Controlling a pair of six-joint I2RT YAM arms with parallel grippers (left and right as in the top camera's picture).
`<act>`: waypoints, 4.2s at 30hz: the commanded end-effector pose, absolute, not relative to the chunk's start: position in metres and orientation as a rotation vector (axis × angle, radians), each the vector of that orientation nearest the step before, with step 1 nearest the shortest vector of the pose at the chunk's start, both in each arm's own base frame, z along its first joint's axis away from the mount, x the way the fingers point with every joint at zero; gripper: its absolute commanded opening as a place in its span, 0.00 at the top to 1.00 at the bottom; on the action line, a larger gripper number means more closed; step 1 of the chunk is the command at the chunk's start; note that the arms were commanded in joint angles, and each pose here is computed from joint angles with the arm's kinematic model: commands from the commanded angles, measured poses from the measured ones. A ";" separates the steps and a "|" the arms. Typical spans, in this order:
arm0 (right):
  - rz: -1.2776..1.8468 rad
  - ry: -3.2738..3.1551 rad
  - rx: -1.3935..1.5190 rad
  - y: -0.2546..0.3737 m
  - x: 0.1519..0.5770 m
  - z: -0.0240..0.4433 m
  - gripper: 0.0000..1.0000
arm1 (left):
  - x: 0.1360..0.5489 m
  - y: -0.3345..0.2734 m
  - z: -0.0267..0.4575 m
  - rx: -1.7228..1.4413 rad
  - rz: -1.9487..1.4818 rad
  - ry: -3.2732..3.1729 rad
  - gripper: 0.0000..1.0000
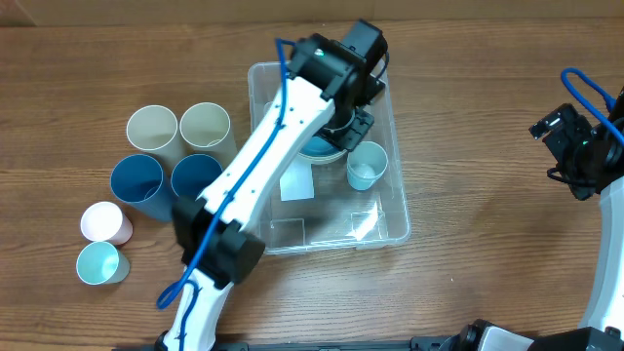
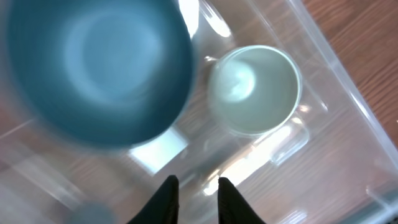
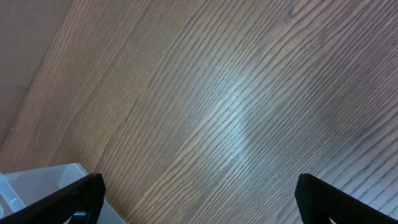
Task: Pack container
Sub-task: 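Carry the grey-blue cup into the bin and drop it into the light blue cup, then move the left gripper to the pink cup and grasp it, then carry the pink cup into the bin's right side and release it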
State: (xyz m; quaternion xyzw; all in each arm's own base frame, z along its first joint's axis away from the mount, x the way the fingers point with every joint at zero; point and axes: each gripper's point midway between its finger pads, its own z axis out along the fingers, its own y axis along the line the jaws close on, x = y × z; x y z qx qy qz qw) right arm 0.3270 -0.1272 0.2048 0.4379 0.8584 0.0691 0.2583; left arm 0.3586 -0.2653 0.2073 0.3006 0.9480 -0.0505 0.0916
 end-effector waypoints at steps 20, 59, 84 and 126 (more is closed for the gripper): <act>0.192 2.310 1.194 -0.129 0.329 0.208 0.00 | 0.223 0.108 0.345 -0.896 0.195 2.476 0.35; 0.192 2.310 1.194 -0.129 0.329 0.208 0.00 | 0.252 0.204 0.053 -1.266 -0.048 2.932 0.74; 0.192 2.310 1.194 -0.129 0.329 0.208 0.00 | 0.325 0.154 0.307 -0.731 -0.056 2.461 0.96; 0.192 2.310 1.194 -0.129 0.329 0.208 0.00 | 0.372 -0.307 0.163 0.985 -0.209 2.559 0.73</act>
